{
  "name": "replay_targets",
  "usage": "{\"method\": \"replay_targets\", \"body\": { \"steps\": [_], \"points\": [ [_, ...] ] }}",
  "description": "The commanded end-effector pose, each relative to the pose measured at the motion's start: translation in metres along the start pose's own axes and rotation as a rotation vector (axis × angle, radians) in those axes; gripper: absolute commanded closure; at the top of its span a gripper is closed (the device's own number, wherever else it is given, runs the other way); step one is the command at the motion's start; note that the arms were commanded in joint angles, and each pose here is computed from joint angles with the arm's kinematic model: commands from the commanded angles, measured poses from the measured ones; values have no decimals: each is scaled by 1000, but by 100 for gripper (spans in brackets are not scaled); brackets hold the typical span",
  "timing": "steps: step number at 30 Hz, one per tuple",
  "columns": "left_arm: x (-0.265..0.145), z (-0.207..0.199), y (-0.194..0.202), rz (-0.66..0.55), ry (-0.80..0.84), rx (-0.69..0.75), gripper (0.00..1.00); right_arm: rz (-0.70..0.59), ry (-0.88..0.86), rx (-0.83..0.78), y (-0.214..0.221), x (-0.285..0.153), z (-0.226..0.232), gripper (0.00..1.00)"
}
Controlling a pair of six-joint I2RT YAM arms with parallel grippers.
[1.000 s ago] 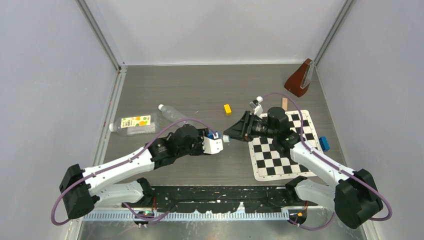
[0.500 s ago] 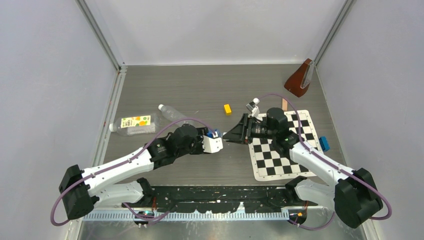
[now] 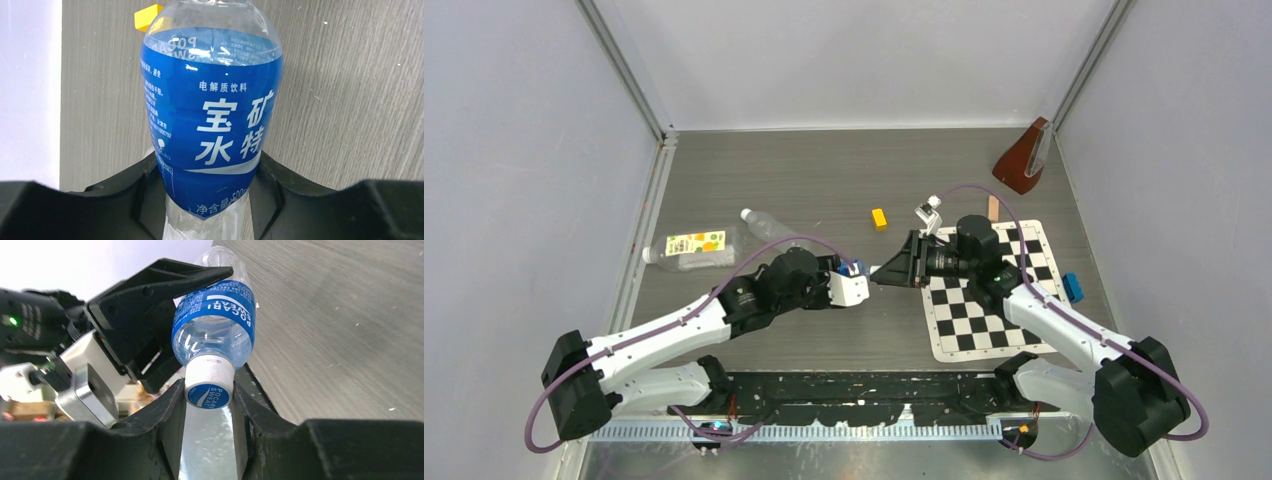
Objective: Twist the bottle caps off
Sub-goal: Unscrew the bottle cap from the plastic bottle.
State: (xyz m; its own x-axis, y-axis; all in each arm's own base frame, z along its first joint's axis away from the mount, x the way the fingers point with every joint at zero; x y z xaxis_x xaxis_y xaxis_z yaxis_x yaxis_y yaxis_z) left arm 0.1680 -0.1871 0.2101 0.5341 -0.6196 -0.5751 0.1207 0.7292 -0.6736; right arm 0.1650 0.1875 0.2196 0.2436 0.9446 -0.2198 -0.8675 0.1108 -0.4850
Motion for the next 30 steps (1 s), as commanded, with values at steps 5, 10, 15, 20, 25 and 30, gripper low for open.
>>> {"method": "replay_targets", "body": {
  "steps": [5, 10, 15, 20, 25, 30],
  "points": [
    [-15, 0, -23, -115, 101, -47, 88, -34, 58, -552, -19, -4, -4, 100],
    [-20, -1, -22, -109, 118, -46, 88, 4, 67, -767, -25, -9, -3, 99],
    [-18, -6, -24, -125, 172, -55, 88, 49, 69, -938, -23, -13, -10, 100],
    [-17, -10, -26, -116, 227, -64, 89, 80, 120, -1119, -27, -19, -15, 100],
    [-16, -14, -27, -109, 272, -71, 88, 92, 135, -1338, -29, -23, -19, 100],
    [-16, -13, -26, -98, 269, -73, 88, -16, 149, -1506, -38, -22, -17, 100]
  ]
}}
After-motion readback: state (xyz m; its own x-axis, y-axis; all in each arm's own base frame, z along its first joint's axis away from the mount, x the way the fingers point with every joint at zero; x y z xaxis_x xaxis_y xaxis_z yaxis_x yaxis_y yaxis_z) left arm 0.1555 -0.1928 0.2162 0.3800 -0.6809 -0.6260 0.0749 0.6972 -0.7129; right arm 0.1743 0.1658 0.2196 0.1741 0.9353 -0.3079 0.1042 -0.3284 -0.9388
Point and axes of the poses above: each gripper's point midway between its finger pads, its own x axis out along the fingers, its own z axis along the line the jaws close on, y = z × x, the point moved 9 cm from there along -x, back along the fingers, and after that the axes turned 8 degrees about -x, right-handed, at the moved point
